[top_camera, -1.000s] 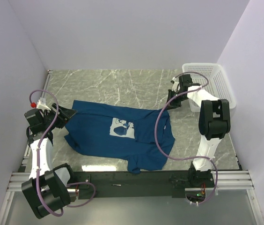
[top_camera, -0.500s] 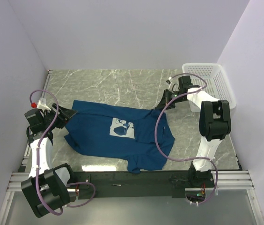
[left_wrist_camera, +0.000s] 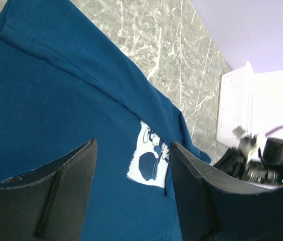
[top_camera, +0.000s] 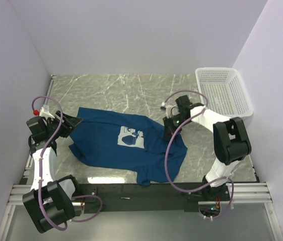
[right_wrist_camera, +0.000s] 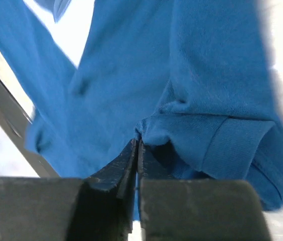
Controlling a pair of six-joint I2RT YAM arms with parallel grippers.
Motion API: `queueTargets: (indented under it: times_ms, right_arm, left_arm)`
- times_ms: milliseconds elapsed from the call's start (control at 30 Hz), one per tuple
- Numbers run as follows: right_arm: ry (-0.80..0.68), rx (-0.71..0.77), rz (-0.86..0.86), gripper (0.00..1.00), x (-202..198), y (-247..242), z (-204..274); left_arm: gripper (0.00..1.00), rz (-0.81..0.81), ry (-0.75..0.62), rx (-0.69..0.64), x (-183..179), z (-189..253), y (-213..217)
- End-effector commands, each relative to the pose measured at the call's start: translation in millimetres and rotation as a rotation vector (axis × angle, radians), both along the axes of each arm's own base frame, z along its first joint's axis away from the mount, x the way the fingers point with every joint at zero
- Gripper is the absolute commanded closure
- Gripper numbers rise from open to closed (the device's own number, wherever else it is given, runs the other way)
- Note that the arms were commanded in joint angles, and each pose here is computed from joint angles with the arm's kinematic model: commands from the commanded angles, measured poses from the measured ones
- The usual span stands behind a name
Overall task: Fold and stack the t-shirts
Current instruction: Fold the tshirt
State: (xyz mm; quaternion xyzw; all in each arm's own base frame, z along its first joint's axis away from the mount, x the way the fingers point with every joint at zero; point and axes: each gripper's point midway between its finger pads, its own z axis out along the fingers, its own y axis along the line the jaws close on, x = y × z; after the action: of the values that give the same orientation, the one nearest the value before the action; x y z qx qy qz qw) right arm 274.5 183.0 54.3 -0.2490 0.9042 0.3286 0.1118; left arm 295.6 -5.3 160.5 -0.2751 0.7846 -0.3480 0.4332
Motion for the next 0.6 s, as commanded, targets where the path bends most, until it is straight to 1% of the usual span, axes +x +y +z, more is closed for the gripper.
queueTargets:
  times_ms: [0, 67, 100, 167, 200, 267, 300, 367, 400, 467, 500, 567]
  right_arm:
    - [-0.119, -0.103, 0.149, 0.82, -18.3, -5.0, 2.8]
    - [-0.154, -0.116, 0.164, 0.72, -18.4, -10.0, 10.8]
    - [-0.232, -0.106, 0.199, 0.65, -13.7, -11.6, 26.7]
    - [-0.278, -0.077, 0.246, 0.58, -17.6, -14.2, 46.2]
    - [-0.339, -0.067, 0.295, 0.52, -16.5, -18.9, 64.7]
    - [-0.384, -0.027, 0.385, 0.50, -22.4, -19.2, 81.9]
    - [-0.466, -0.028, 0.463, 0.49, -15.5, -20.8, 92.7]
    - [-0.507, -0.008, 0.547, 0.48, -20.2, -22.4, 98.0]
    - [-0.587, 0.000, 0.659, 0.47, -18.2, -23.6, 95.5]
    - [-0.604, 0.012, 0.796, 0.44, -29.5, -27.1, 85.7]
    - [-0.626, 0.016, 0.905, 0.43, -32.1, -29.3, 77.5]
    - [-0.642, 0.006, 0.964, 0.42, -28.3, -26.1, 72.5]
  left_arm:
    - [0.35, -0.028, -0.045, 0.011, 2.5, 7.1, -3.1]
    - [0.35, -0.028, -0.045, 0.011, 2.5, 7.1, -3.1]
    - [0.35, -0.028, -0.045, 0.011, 2.5, 7.1, -3.1]
    - [0.35, -0.028, -0.045, 0.011, 2.4, 7.2, -2.9]
    - [0.35, -0.029, -0.045, 0.011, 2.6, 7.1, -3.2]
    - [0.35, -0.030, -0.045, 0.009, 2.8, 7.1, -3.4]
    - [0.35, -0.030, -0.046, 0.009, 2.6, 7.0, -3.5]
    - [0.35, -0.031, -0.050, 0.010, 2.6, 8.2, -3.7]
    - [0.35, -0.028, -0.050, 0.011, 2.8, 8.0, -3.3]
    - [0.35, -0.030, -0.051, 0.012, 2.4, 8.2, -3.6]
    - [0.35, -0.027, -0.049, 0.012, 2.4, 7.8, -3.0]
    - [0.35, -0.028, -0.048, 0.012, 2.5, 7.8, -2.8]
